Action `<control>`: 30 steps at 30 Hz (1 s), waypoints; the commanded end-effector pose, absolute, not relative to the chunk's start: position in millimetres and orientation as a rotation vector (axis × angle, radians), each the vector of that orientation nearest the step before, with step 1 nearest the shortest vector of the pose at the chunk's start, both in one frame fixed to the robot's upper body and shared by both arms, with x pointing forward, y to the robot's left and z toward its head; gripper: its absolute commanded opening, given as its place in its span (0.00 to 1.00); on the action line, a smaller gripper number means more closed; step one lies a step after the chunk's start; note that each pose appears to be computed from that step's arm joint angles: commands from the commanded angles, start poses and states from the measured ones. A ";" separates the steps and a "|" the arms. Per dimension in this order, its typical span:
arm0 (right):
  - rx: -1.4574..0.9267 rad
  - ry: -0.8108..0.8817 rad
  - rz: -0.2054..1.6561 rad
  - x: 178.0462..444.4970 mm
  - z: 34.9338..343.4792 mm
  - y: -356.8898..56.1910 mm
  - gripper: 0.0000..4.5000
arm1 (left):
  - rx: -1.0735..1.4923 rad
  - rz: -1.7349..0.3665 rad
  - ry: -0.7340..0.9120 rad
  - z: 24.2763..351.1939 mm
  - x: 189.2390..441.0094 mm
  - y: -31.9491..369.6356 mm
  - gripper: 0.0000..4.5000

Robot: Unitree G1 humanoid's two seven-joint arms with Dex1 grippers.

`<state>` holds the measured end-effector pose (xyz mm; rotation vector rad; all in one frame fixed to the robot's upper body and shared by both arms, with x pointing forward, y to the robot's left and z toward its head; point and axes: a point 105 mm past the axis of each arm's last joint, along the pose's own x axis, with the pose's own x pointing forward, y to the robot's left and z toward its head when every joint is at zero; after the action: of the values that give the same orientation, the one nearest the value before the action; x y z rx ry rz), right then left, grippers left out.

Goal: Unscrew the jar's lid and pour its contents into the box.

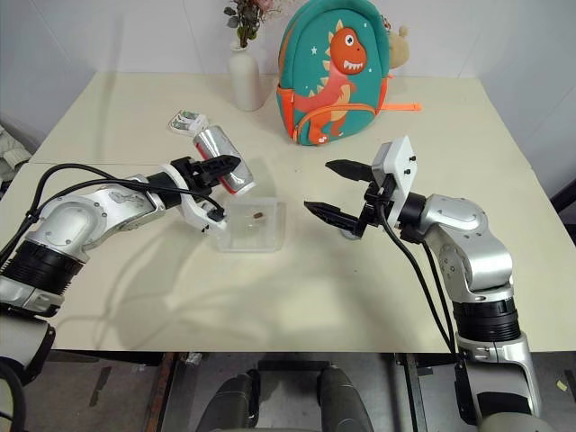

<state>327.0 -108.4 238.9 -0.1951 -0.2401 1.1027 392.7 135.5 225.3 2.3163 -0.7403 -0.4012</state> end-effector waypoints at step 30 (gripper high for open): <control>-0.192 -0.306 1.144 321.6 253.1 -97.2 0.99 | 0.016 -0.017 -0.095 212.5 410.6 310.5 0.46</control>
<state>325.6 -99.8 241.3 -0.1707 -0.2556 1.1326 413.2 299.6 192.3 0.0262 0.0047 -0.0624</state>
